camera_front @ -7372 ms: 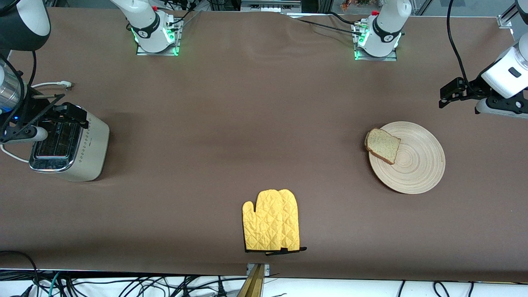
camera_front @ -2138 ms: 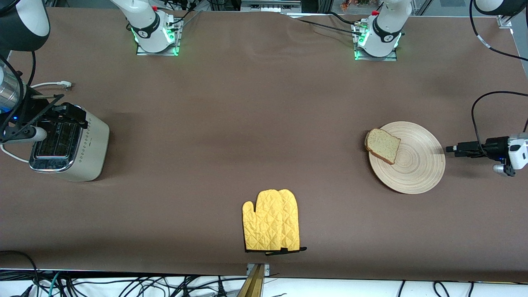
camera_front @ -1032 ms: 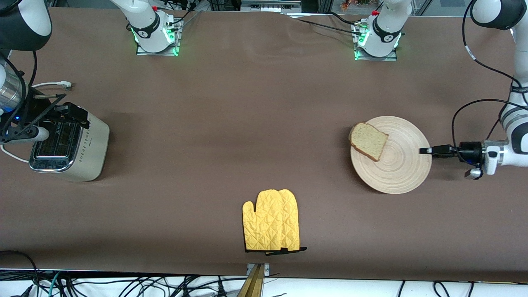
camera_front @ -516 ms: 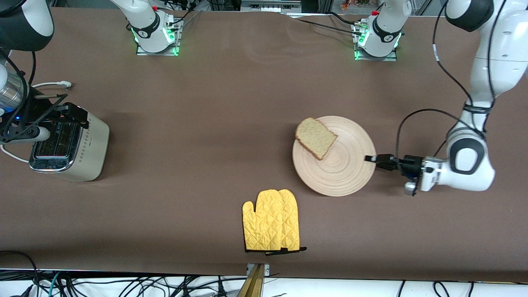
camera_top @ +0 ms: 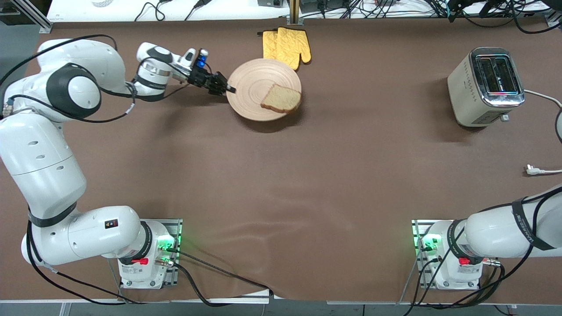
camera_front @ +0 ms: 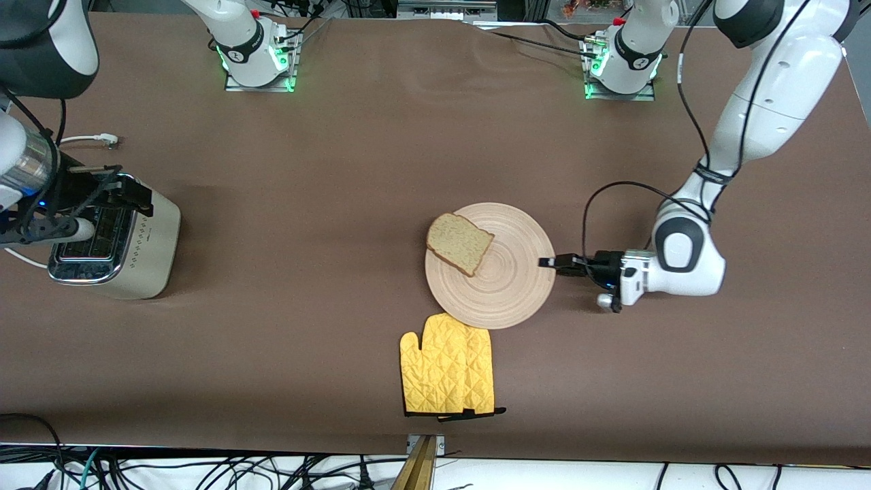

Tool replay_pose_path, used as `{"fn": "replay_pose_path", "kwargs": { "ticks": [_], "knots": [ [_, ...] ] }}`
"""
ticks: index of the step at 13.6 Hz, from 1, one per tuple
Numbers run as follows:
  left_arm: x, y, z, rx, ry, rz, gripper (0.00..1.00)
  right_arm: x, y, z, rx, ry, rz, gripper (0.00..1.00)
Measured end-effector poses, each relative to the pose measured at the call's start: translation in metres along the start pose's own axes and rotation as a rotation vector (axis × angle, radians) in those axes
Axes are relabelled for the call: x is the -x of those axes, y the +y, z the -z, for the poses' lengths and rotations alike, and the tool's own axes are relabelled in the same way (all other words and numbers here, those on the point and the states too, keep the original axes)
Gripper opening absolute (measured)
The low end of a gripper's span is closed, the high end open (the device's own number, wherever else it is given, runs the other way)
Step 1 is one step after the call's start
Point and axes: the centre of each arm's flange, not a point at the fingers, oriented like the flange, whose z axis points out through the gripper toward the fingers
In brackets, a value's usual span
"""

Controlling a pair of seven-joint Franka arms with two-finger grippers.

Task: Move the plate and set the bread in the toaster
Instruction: 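Push the wooden plate with the left gripper toward the table middle, then withdraw the left gripper while the right gripper reaches toward the bread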

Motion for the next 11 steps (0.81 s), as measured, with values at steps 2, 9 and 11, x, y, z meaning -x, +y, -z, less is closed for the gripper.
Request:
{"fn": "replay_pose_path", "kwargs": {
  "ticks": [2,9,11],
  "knots": [
    [0.001,0.011,-0.024,-0.016,-0.008,-0.010,0.12,-0.010,-0.026,-0.023,-0.052,-0.032,0.024,1.00],
    [-0.010,0.077,0.051,-0.161,-0.031,0.030,0.83,-0.058,-0.170,-0.138,-0.348,-0.105,-0.166,1.00],
    [-0.002,0.130,0.101,-0.398,-0.078,0.027,0.99,-0.058,-0.221,-0.160,-0.348,-0.115,-0.249,1.00]
  ]
}}
